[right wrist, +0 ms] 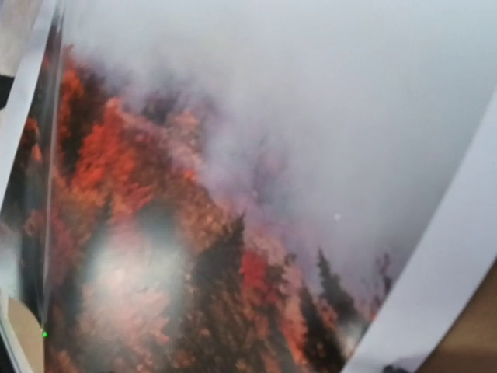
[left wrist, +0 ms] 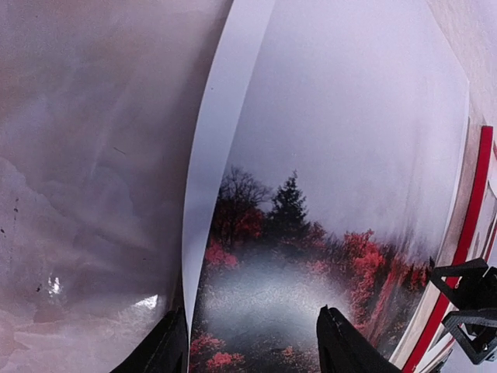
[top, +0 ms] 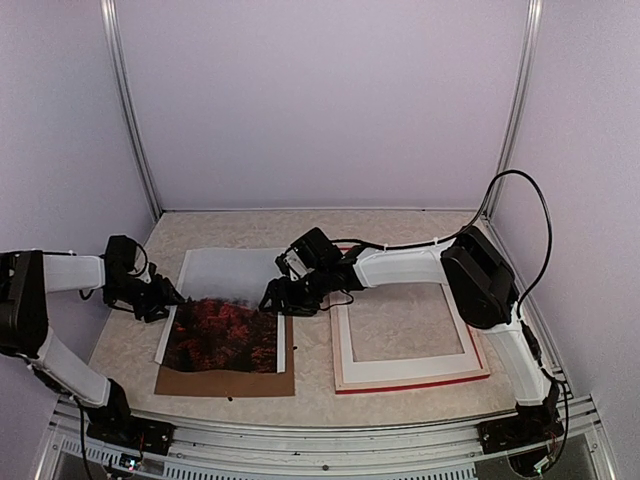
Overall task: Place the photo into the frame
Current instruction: Pick up the photo from the backboard.
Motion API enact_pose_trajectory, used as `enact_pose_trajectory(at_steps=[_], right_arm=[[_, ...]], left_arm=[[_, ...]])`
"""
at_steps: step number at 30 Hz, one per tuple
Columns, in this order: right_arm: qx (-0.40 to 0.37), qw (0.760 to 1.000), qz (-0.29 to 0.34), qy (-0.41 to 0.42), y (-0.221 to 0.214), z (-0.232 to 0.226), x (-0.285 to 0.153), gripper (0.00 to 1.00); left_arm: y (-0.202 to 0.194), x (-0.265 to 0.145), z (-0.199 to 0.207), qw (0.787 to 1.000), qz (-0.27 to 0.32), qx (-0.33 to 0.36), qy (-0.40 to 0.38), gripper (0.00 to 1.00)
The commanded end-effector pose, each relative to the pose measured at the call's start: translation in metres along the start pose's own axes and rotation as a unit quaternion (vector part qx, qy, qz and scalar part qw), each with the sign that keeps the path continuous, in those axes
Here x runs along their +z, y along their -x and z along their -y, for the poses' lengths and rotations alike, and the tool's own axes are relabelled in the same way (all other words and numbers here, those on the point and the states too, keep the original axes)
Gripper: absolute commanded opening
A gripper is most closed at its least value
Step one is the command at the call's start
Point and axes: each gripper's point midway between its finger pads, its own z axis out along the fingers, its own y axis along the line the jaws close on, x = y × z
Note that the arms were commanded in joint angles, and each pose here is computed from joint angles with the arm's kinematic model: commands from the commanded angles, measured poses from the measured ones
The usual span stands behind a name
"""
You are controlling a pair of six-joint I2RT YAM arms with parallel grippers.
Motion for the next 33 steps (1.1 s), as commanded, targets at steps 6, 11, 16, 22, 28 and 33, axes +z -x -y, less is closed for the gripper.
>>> enact_pose_trajectory(at_steps=[6, 11, 16, 22, 28, 33], right_arm=[[0.015, 0.999, -0.018, -0.043, -0.011, 0.031, 0.0, 0.73], [0.01, 0.999, -0.012, -0.047, -0.008, 0.033, -0.006, 0.73], [0.007, 0.999, -0.008, -0.052, -0.004, 0.036, -0.013, 0.72], [0.007, 0.998, -0.007, -0.058, -0.002, 0.043, -0.02, 0.72], [0.01, 0.998, -0.004, -0.065, -0.001, 0.051, -0.028, 0.72], [0.01, 0.997, -0.006, -0.072, -0.003, 0.057, -0.032, 0.72]], left_arm=[[-0.009, -0.007, 0.023, 0.999, -0.007, 0.006, -0.053, 0.49], [-0.009, -0.005, 0.018, 0.999, -0.003, 0.004, -0.038, 0.48], [-0.013, 0.0, 0.02, 0.999, -0.009, 0.008, -0.031, 0.48], [-0.021, 0.008, 0.027, 0.999, -0.008, -0.007, -0.042, 0.46], [-0.022, 0.009, 0.028, 0.998, 0.005, -0.018, -0.057, 0.35], [-0.031, 0.015, 0.031, 0.997, 0.001, -0.02, -0.07, 0.3]])
